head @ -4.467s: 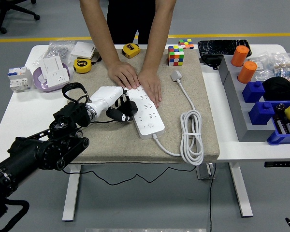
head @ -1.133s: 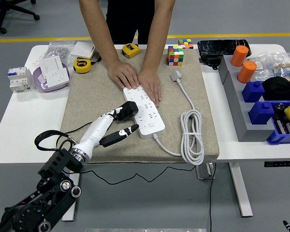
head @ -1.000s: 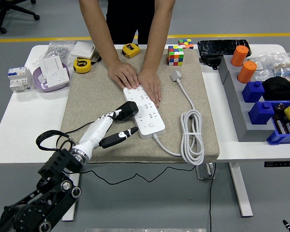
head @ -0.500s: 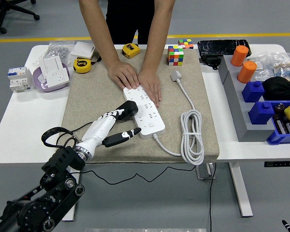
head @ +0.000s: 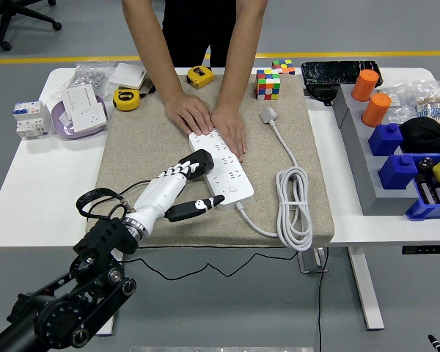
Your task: Pick up the plug,place it near the board,insert it into the board,press the button
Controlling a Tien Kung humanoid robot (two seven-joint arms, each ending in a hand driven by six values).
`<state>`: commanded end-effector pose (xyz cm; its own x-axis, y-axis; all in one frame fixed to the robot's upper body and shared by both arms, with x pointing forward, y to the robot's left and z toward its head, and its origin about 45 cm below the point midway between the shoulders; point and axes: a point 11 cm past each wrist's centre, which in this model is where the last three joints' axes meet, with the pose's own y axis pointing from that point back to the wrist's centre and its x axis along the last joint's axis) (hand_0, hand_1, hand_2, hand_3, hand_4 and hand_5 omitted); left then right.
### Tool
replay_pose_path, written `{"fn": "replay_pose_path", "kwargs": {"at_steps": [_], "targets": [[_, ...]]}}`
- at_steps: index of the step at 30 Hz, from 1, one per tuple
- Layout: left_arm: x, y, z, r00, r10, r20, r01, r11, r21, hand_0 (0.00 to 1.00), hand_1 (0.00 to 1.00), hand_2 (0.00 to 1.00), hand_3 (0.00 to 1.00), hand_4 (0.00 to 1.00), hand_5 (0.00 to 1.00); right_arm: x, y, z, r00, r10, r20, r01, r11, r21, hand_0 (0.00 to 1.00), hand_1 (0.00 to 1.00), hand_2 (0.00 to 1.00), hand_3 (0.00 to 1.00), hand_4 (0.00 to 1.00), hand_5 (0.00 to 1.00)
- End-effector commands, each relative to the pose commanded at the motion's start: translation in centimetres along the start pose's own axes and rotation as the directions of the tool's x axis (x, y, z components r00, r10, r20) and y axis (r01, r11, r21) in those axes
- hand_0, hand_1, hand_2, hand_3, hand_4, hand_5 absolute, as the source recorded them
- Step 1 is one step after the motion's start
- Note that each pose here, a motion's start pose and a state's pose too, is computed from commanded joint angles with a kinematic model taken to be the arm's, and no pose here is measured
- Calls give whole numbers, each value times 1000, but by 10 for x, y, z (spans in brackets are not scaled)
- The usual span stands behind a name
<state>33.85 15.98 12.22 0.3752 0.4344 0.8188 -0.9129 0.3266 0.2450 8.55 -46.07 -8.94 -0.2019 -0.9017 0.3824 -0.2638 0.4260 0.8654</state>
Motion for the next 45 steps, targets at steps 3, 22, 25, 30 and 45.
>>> {"fn": "replay_pose_path", "kwargs": {"at_steps": [3,22,25,30,45], "targets": [[0,-3,3,1000,-9,25,9,1000,-9,998,998,998,932,998,998,0,0,0,1000,0,1,0,1000,-1,756,743,722,777,998,923],[18,-24,20,987,-6,163,16,998,-59,998,998,998,924,998,998,2,0,-4,1000,5,6,-5,1000,4,755,741,723,776,998,924],[19,-25,20,985,-10,175,21,998,-62,998,998,998,918,998,998,2,-1,-5,1000,6,8,-6,1000,6,755,741,723,776,998,924],[21,-26,19,984,-8,180,19,998,-58,998,998,997,918,998,998,2,-1,-5,1000,6,10,-6,1000,8,755,742,723,776,998,924],[21,-27,19,981,-19,191,30,998,-58,998,998,995,917,998,998,3,-1,-5,1000,8,14,-8,1000,7,755,741,723,776,998,926]]}}
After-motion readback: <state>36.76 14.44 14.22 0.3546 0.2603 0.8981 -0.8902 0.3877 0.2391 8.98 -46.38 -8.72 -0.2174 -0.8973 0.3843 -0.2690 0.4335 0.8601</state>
